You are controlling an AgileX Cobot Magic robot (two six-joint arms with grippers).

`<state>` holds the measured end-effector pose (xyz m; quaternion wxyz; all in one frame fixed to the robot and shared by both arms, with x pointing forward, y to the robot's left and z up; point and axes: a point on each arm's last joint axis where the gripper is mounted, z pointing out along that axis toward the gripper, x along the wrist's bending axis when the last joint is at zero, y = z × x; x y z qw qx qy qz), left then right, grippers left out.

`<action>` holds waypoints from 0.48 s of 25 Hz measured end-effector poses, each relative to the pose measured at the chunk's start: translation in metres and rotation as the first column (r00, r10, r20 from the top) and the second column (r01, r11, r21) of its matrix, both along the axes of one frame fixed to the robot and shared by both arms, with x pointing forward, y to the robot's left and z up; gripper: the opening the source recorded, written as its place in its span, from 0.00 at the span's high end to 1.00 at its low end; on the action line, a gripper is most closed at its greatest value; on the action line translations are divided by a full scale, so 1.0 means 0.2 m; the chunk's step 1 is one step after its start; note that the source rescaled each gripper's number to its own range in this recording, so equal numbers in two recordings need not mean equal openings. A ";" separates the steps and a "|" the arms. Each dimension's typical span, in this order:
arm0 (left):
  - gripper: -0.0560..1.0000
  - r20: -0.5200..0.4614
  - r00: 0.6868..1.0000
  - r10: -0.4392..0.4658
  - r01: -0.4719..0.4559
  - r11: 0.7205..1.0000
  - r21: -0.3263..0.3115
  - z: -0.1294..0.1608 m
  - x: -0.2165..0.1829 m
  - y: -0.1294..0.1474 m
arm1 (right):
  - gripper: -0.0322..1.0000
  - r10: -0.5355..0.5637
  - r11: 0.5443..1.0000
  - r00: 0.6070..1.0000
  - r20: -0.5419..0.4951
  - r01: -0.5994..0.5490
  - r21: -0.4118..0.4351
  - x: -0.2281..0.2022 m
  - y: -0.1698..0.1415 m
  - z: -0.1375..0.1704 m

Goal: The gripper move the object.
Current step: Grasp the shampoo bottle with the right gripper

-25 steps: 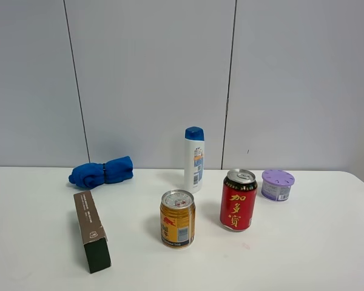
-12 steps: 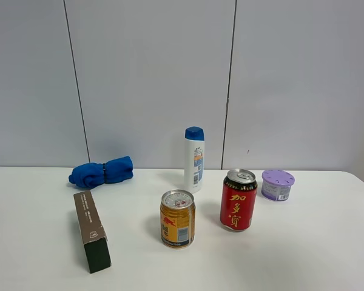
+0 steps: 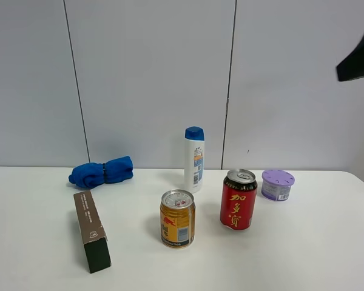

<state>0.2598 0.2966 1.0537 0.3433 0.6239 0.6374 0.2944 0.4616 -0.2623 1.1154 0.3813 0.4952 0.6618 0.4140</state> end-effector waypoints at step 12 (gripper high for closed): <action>0.00 0.000 1.000 0.000 0.000 1.000 0.000 0.00 0.00 0.00 | 0.10 0.156 0.987 0.985 -0.072 -0.157 -0.011 0.43 0.37 -0.27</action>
